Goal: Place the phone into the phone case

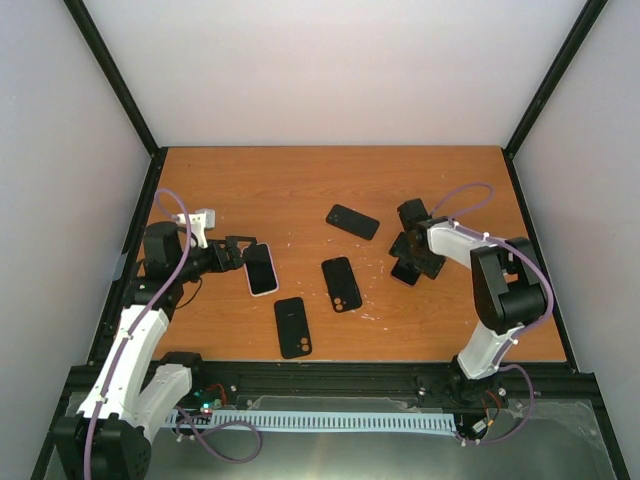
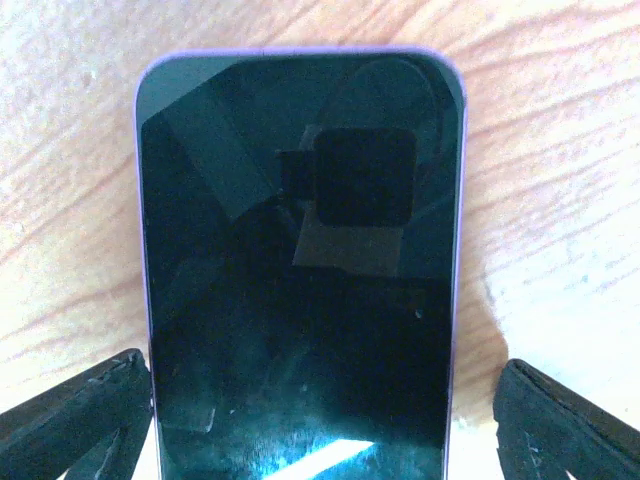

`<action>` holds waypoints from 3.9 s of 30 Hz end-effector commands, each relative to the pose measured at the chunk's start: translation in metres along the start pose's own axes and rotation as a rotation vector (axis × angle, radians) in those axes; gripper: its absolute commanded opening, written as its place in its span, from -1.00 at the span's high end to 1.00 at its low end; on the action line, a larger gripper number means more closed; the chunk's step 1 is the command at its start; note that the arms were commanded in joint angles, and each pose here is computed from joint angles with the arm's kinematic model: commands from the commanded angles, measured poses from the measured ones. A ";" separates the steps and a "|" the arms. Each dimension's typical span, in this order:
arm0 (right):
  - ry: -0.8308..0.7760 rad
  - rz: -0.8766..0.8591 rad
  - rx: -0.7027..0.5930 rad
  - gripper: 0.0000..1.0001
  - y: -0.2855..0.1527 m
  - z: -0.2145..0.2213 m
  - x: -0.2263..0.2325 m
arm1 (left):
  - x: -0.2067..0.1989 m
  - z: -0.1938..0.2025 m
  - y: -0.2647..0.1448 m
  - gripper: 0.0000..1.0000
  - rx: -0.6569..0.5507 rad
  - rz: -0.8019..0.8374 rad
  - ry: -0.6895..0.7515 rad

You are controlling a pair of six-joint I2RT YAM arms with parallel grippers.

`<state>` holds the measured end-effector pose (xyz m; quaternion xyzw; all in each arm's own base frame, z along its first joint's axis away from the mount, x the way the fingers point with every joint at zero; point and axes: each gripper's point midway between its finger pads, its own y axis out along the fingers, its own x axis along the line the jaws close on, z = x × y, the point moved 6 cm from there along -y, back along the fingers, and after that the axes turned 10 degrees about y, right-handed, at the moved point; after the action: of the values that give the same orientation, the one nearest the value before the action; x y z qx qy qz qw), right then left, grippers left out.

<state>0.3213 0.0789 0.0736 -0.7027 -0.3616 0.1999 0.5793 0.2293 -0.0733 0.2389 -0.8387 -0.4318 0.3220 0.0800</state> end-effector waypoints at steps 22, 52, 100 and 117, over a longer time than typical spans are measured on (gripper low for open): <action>-0.233 0.035 0.016 -0.53 0.003 0.027 0.001 | -0.001 -0.004 -0.001 -0.99 -0.020 0.004 0.010; -0.789 -0.767 0.138 -0.20 -0.098 0.141 0.087 | 0.000 -0.005 -0.006 -0.99 -0.039 -0.036 0.003; -0.682 -0.489 0.191 -0.42 -0.042 0.157 0.069 | 0.004 -0.003 -0.002 -0.99 -0.020 -0.042 -0.022; -0.680 -0.532 0.144 -0.75 -0.073 0.142 0.070 | 0.010 0.005 0.016 -0.88 0.064 0.017 -0.078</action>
<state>0.2430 0.2348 0.1075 -0.4270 -0.6810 0.2980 0.5149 0.2371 -0.0722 0.2249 -0.8223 -0.4365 0.3534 0.0912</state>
